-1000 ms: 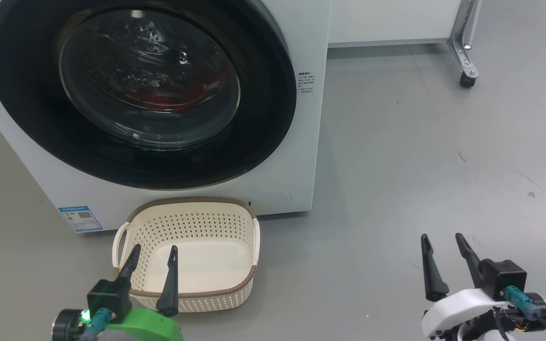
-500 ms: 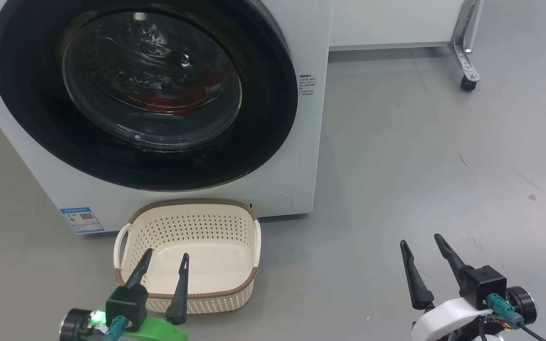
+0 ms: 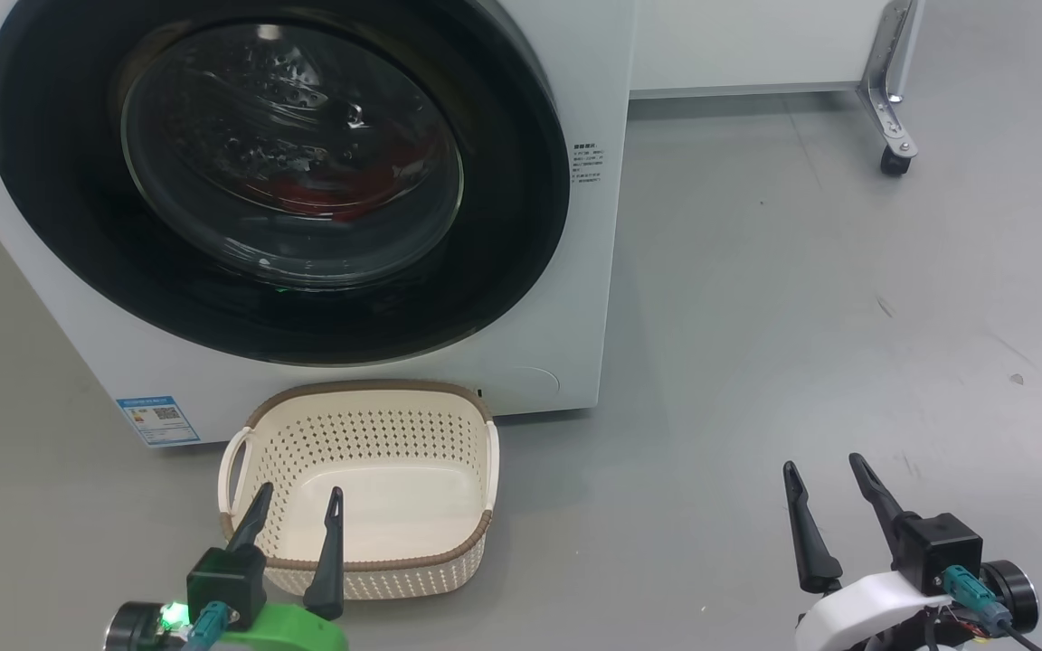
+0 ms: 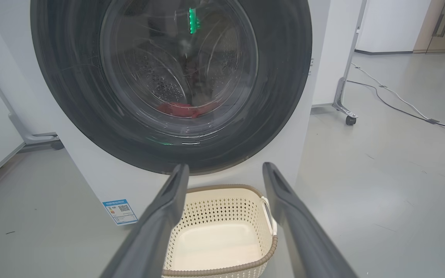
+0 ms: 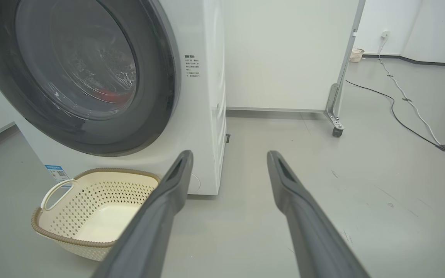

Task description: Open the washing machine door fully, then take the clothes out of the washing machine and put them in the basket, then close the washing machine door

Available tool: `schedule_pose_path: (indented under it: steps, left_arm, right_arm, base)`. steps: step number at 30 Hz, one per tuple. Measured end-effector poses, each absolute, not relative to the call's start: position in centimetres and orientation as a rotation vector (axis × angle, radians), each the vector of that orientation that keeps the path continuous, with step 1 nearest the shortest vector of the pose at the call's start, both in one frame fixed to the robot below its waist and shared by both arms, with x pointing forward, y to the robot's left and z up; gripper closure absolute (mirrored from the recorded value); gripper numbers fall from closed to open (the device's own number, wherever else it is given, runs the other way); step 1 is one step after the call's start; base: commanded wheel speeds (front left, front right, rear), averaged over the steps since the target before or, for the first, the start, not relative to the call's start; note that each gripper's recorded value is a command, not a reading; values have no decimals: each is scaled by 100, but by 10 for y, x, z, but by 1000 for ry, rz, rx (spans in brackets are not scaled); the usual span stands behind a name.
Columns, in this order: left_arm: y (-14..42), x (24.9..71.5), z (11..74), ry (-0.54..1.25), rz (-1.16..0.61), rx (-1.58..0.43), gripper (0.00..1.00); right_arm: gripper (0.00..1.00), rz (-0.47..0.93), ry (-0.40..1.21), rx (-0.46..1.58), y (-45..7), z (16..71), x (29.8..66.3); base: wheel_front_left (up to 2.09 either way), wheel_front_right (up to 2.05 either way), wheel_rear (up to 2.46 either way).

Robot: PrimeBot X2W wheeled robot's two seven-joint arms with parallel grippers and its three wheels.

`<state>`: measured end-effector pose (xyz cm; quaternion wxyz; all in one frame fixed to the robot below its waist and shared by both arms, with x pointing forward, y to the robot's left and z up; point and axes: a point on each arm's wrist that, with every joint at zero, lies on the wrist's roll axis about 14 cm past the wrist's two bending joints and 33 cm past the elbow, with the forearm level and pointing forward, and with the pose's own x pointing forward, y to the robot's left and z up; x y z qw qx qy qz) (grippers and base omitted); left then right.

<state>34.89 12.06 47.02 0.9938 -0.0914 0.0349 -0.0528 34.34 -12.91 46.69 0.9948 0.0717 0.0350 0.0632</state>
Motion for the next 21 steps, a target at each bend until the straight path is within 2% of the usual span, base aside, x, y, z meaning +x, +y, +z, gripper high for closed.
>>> schedule_pose_path:
  steps: [18,19,20,21]
  left_arm:
    - [123,348,466,85,-85,-192,0]
    - [123,348,465,85,-85,-193,0]
    - [123,348,465,86,-84,-193,0]
    - [123,347,465,88,-84,-193,0]
  right_arm:
    - [0,110,79,154,-131,463,343]
    - [31,110,79,155,-131,463,343]
    - [79,110,79,155,-131,463,343]
    - [100,109,79,156,-131,463,343]
  base:
    - [0,0,0]
    - [0,0,0]
    - [0,0,0]
    - [0,0,0]
